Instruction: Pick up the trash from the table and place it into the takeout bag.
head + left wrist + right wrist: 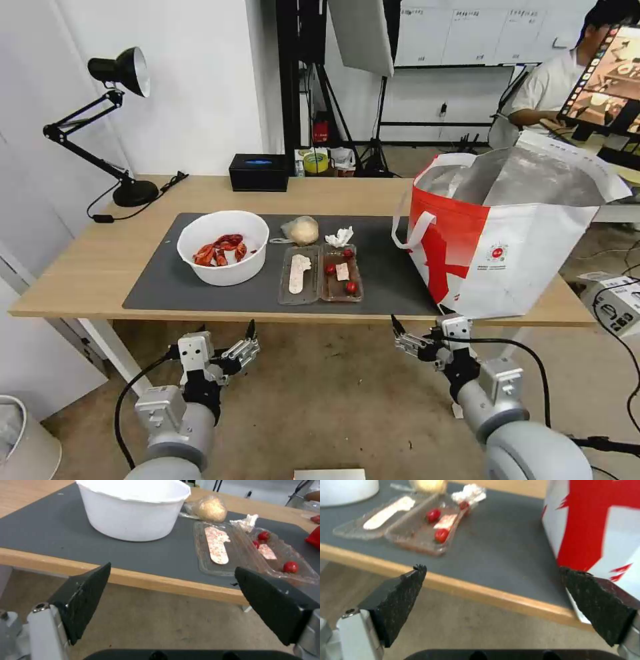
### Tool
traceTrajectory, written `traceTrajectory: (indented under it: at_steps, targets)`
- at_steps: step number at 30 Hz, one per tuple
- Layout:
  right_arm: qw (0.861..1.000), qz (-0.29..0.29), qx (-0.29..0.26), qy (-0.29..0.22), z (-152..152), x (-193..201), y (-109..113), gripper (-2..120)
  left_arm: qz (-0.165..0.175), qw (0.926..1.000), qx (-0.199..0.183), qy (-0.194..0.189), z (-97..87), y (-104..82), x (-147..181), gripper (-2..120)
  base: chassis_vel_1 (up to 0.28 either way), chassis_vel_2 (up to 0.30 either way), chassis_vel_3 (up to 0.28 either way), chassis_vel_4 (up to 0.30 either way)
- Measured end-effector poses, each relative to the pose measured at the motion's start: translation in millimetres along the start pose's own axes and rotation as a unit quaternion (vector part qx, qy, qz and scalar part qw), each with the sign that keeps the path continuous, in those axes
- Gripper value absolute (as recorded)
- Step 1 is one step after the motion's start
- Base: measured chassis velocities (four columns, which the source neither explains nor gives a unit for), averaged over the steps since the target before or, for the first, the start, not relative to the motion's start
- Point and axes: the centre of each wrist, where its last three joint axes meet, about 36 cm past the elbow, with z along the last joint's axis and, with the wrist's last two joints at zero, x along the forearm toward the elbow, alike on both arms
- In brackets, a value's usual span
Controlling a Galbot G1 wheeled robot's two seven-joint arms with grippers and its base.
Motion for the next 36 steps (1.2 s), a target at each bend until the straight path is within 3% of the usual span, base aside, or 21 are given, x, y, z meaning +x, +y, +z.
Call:
traceTrajectory:
  at_steps: [9, 23, 31, 36]
  targets:
    - [1.0, -0.006, -0.002, 0.005, -0.3, -2.5, 1.6, 100, 0.007, 0.9999, 0.01, -0.004, -1.0, -0.4, -1.0, 100, 0.0, 0.0, 0.0, 0.0]
    - [1.0, -0.007, -0.006, -0.004, -0.1, -6.0, 2.6, 100, 0.042, 0.9959, 0.079, -0.013, -2.9, -2.4, -12.8, 100, 0.0, 0.0, 0.0, 0.0]
    - [1.0, -0.01, -0.005, -0.003, 0.8, -7.9, 4.1, 100, 0.072, 0.984, 0.162, -0.01, -4.6, -8.7, -30.7, 100, 0.0, 0.0, 0.0, 0.0]
    - [1.0, -0.005, -0.001, -0.005, 0.0, -7.2, 1.4, 100, 0.094, 0.9669, 0.237, 0.012, -1.0, -17.6, -49.6, 100, 0.0, 0.0, 0.0, 0.0]
